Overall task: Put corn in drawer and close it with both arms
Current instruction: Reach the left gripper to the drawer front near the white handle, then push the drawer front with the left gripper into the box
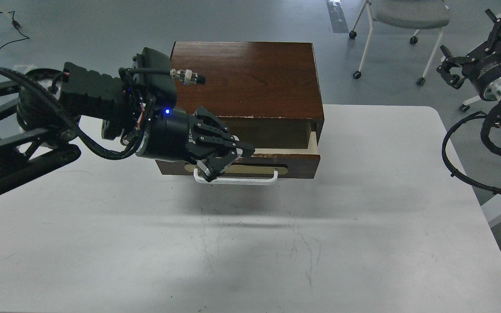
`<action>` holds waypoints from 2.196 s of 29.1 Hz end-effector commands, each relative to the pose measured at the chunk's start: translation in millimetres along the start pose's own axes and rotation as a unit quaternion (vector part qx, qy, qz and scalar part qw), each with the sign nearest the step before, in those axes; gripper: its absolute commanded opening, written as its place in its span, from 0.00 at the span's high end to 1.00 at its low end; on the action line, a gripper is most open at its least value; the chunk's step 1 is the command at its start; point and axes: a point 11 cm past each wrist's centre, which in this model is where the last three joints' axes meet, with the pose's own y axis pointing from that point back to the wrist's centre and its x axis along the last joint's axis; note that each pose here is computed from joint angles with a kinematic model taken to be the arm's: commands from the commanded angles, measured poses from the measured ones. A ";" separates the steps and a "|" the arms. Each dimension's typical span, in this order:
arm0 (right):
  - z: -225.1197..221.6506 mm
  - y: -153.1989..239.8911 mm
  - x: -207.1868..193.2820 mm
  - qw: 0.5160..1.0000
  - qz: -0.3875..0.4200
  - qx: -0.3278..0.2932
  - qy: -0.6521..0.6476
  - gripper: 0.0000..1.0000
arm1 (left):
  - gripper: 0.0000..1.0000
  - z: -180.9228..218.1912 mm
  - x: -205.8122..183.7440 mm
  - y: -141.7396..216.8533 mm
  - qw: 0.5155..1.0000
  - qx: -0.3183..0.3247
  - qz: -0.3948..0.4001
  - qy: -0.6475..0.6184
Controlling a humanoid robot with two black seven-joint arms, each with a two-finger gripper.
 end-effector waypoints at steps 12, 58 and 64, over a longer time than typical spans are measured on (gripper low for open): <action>-1.9 -1.1 -5.4 1.000 -0.010 -0.003 0.006 0.00 | 1.00 3.3 -42.6 -13.6 0.996 0.004 -0.079 -0.030; -0.6 -4.4 -11.0 1.000 -0.016 -0.005 0.010 0.00 | 1.00 -44.2 -57.9 -11.1 0.994 0.064 -0.093 0.015; -1.8 -4.1 -10.6 1.000 -0.015 -0.004 0.010 0.00 | 1.00 -54.3 -50.7 -15.5 0.993 0.073 -0.088 0.013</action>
